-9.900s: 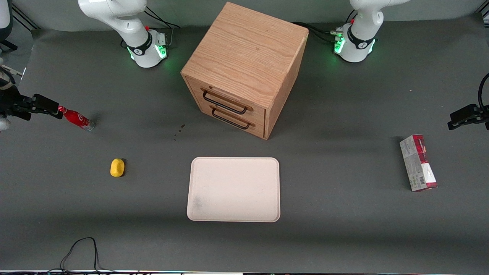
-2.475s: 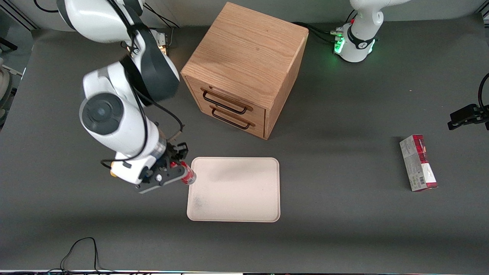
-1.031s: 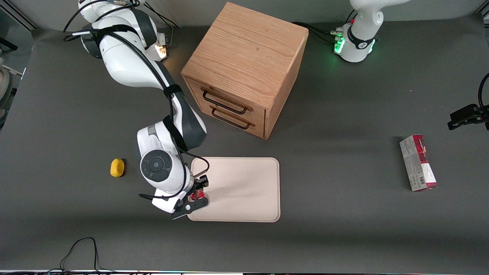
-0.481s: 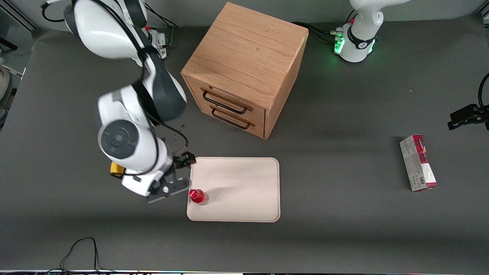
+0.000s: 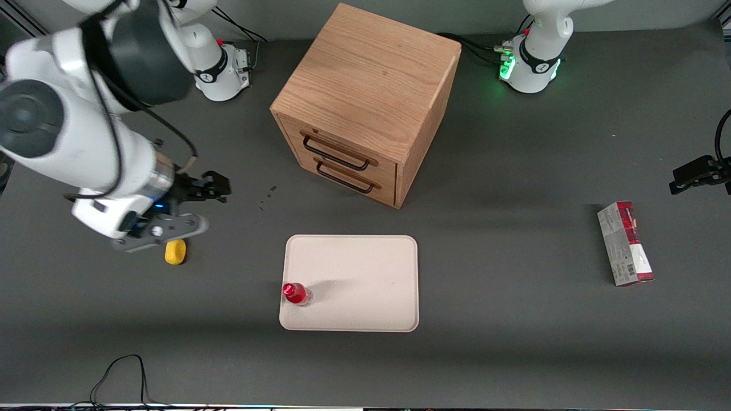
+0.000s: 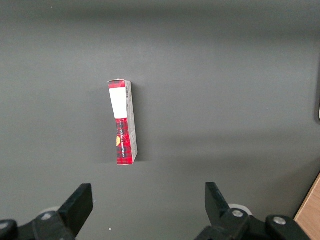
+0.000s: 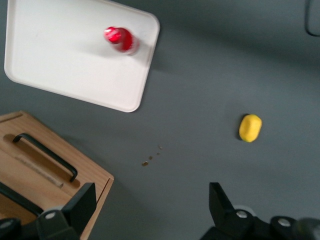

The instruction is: Place coke bottle on tray

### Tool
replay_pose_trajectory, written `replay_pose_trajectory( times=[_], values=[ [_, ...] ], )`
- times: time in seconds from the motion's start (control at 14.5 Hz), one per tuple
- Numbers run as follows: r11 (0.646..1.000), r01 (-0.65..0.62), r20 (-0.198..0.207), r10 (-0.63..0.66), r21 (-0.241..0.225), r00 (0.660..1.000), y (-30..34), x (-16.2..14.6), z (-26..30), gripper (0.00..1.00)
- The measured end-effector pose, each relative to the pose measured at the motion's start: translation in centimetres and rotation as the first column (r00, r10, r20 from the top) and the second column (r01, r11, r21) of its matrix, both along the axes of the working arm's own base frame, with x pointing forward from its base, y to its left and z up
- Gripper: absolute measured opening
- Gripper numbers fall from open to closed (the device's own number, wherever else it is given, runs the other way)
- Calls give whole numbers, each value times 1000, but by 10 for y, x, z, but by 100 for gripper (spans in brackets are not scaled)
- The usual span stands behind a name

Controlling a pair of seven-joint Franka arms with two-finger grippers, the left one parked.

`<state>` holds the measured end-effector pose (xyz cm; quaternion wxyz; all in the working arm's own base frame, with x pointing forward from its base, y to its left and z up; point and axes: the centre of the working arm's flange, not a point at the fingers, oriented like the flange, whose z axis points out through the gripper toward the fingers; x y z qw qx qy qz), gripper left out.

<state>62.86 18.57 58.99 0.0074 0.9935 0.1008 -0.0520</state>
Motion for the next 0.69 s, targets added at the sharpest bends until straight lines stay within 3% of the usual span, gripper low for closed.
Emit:
replay_pose_trajectory(
  times=[0.34,0.55,0.69],
  values=[
    [984,169,26,-170,59,985,-125,-31,2,100],
    [973,218,30,-220,71,975,-166,-51,8,100],
    [975,216,48,-218,49,975,-184,-58,16,100]
  ],
)
